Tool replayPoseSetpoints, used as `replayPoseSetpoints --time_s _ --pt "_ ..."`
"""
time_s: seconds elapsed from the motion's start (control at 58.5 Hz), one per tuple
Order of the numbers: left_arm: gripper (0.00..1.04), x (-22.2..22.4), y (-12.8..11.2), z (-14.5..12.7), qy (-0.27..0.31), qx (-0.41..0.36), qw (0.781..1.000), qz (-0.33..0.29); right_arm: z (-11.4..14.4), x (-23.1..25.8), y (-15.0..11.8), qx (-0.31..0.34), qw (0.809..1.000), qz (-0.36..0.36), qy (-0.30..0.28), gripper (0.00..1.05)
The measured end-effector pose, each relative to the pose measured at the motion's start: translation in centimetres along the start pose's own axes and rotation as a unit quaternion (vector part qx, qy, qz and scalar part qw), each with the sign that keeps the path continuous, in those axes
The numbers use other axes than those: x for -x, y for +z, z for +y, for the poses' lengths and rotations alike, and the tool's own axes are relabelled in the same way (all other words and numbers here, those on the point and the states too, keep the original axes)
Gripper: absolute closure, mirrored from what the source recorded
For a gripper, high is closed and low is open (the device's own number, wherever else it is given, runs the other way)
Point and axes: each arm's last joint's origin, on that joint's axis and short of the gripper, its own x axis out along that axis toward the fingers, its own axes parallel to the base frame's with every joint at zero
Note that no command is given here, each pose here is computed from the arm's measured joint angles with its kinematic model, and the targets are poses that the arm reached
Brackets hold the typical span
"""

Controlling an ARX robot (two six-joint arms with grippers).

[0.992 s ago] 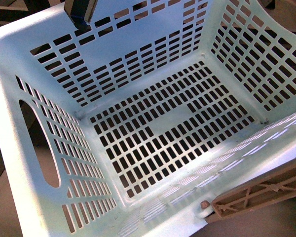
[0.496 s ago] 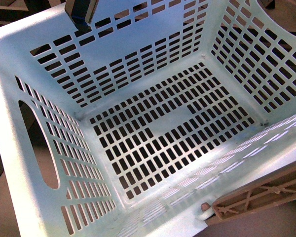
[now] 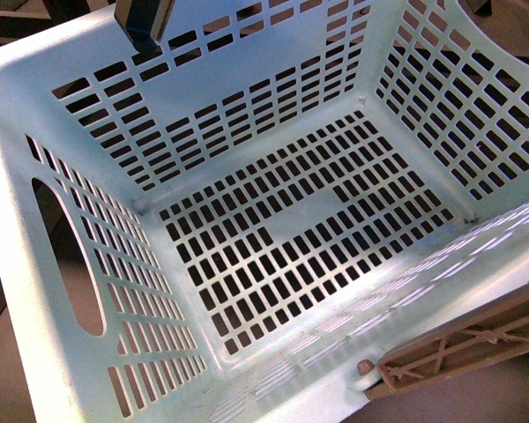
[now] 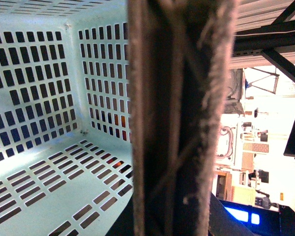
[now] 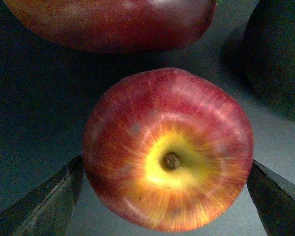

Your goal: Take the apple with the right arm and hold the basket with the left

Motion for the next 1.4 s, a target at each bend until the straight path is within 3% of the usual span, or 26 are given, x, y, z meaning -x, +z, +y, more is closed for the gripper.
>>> replayPoseSetpoints --time_s 0.205,0.342,0.496,0.821,1.095,1.18,1.403 --pt "0.99 0.0 0.0 0.0 0.000 0.000 1.000 0.000 0.0 -0.5 0.2 -0.009 1.000 0.000 0.001 0.09" --pt "0.99 0.0 0.0 0.0 0.000 0.000 1.000 0.000 -0.5 -0.5 0.1 -0.015 1.000 -0.005 0.008 0.25" --pt "0.99 0.0 0.0 0.0 0.000 0.000 1.000 0.000 -1.7 0.2 -0.6 -0.007 1.000 -0.001 0.015 0.26" --pt "0.99 0.0 0.0 0.0 0.000 0.000 1.000 0.000 -3.9 7.5 -0.2 0.044 0.993 -0.036 0.105 0.26" --pt "0.99 0.0 0.0 0.0 0.000 0.000 1.000 0.000 -2.7 17.9 1.1 0.055 0.966 -0.099 0.234 0.26" --pt "0.99 0.0 0.0 0.0 0.000 0.000 1.000 0.000 -1.4 23.4 2.0 0.054 0.945 -0.150 0.284 0.26" --pt "0.99 0.0 0.0 0.0 0.000 0.000 1.000 0.000 1.2 30.9 1.4 0.039 0.907 -0.220 0.356 0.26"
